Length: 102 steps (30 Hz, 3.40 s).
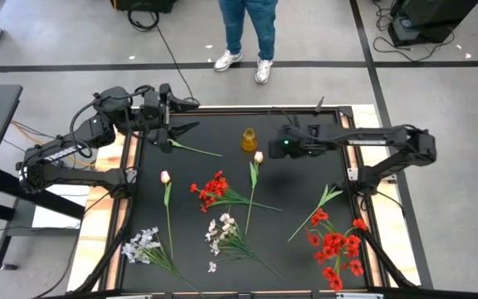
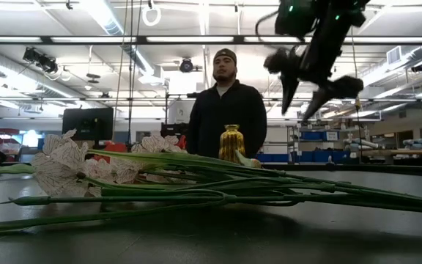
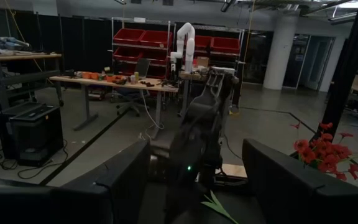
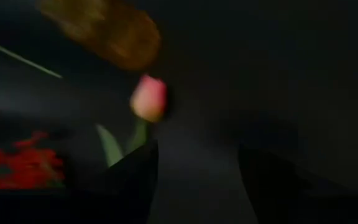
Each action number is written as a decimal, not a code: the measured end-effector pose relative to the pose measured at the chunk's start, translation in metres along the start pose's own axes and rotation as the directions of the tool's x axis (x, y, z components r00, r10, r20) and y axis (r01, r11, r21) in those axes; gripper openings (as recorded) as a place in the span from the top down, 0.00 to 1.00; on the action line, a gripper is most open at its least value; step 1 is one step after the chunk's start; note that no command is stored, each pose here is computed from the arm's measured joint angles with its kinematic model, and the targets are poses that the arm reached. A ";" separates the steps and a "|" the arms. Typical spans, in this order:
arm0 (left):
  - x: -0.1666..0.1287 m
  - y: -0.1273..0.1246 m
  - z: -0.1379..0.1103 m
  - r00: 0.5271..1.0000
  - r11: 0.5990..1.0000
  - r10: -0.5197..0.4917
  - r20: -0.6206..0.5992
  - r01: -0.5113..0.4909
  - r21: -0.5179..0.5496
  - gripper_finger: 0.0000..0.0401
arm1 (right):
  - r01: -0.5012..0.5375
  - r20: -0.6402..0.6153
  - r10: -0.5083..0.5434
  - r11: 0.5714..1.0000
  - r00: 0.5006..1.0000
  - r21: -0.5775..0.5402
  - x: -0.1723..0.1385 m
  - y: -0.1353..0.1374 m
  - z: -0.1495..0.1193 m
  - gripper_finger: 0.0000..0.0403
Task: Sort flowers into vase by color
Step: Put the bottom black flower into the transparent vase
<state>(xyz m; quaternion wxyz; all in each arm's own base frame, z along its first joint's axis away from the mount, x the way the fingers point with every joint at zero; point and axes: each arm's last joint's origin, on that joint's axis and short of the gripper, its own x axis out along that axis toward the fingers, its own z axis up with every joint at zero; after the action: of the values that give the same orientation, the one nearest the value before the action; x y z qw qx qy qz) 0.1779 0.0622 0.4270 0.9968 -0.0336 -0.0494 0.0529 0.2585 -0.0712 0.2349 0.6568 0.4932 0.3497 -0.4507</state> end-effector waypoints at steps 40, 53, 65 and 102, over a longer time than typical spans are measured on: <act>0.000 0.000 0.000 1.000 1.000 0.000 0.000 0.000 0.000 0.35 | 0.509 -0.387 -0.351 0.725 0.852 0.463 0.029 -0.098 -0.130 0.49; 0.000 0.000 0.000 1.000 1.000 0.000 0.000 0.000 0.000 0.35 | 0.488 -0.365 -0.343 0.738 0.866 0.466 0.033 -0.101 -0.130 0.66; 0.000 0.000 0.000 1.000 1.000 0.000 0.000 0.000 0.000 0.35 | 0.445 -0.309 -0.330 0.762 0.892 0.470 0.034 -0.100 -0.129 0.95; 0.000 0.000 0.000 1.000 1.000 0.001 0.000 -0.001 0.000 0.35 | -0.005 0.074 -0.007 0.986 0.997 0.167 -0.023 -0.022 -0.120 0.96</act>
<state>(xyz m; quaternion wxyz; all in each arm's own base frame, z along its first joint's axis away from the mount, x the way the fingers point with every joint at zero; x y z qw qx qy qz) 0.1778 0.0623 0.4270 0.9968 -0.0336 -0.0495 0.0532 0.2282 0.0474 0.2164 0.6252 0.5294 0.2863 -0.4969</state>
